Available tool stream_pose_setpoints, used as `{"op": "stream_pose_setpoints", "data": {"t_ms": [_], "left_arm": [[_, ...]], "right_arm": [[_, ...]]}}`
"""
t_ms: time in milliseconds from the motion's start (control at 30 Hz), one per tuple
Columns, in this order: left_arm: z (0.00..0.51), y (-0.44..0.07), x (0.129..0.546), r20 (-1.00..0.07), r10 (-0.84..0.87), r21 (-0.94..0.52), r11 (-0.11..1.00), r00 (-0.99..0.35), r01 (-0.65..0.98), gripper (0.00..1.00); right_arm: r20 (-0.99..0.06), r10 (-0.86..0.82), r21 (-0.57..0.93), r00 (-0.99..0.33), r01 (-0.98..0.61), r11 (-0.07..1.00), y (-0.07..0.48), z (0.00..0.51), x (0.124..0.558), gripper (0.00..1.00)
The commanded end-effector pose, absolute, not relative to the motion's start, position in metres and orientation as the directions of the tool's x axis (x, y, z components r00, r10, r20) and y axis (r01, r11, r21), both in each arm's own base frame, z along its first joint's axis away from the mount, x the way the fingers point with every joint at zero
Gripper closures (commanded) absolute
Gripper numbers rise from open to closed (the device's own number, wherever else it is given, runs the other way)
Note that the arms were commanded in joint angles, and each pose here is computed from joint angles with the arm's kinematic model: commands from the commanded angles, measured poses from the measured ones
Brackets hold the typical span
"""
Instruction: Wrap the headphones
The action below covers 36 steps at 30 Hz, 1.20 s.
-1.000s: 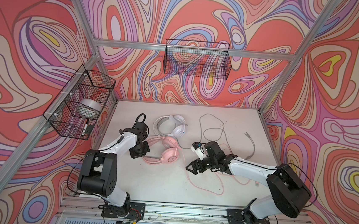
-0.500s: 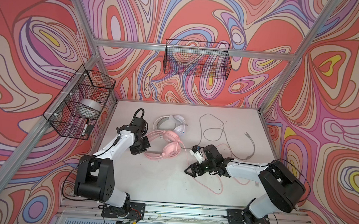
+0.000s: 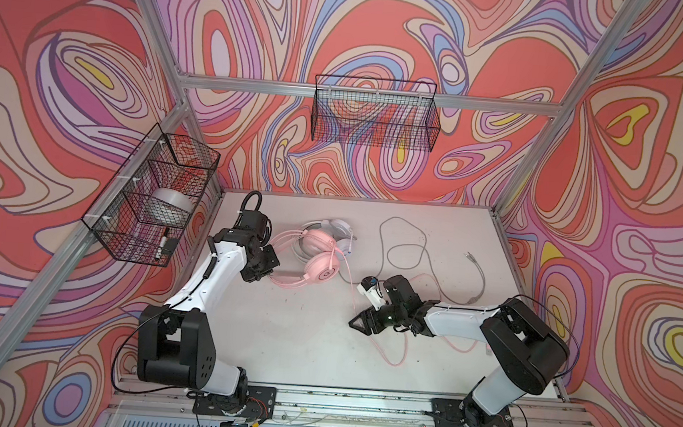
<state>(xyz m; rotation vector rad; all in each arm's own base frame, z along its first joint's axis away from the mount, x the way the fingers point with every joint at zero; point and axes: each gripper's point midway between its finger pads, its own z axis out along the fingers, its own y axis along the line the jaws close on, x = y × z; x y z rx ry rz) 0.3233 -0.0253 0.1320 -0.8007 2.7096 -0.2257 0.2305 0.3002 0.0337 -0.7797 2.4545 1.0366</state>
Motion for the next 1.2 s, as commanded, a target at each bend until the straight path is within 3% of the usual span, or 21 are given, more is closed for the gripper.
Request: {"op": "stream_pose_setpoints", "data": {"t_ms": [0, 433, 767, 867, 1167], "left_arm": [[0.157, -0.026, 0.335, -0.277, -0.593, -0.307, 0.801, -0.756, -0.515, 1.0], [0.157, -0.026, 0.353, -0.275, -0.631, -0.36, 0.767, -0.725, -0.531, 1.0], [0.149, -0.022, 0.349, -0.265, -0.635, -0.336, 0.767, -0.726, -0.547, 1.0], [0.144, -0.021, 0.346, -0.255, -0.638, -0.329, 0.764, -0.727, -0.555, 1.0], [0.136, -0.017, 0.338, -0.258, -0.639, -0.305, 0.766, -0.725, -0.566, 1.0]], "right_arm": [[-0.419, -0.373, 0.548, -0.827, -0.559, 0.623, 0.282, 0.013, 0.207, 0.38], [-0.373, -0.36, 0.571, -0.855, -0.517, 0.638, 0.28, 0.008, 0.2, 0.6], [-0.359, -0.353, 0.564, -0.864, -0.502, 0.656, 0.278, 0.019, 0.195, 0.82], [-0.362, -0.376, 0.538, -0.853, -0.521, 0.663, 0.279, 0.034, 0.198, 0.98], [-0.473, -0.501, 0.414, -0.725, -0.685, 0.6, 0.278, 0.086, 0.195, 1.0]]}}
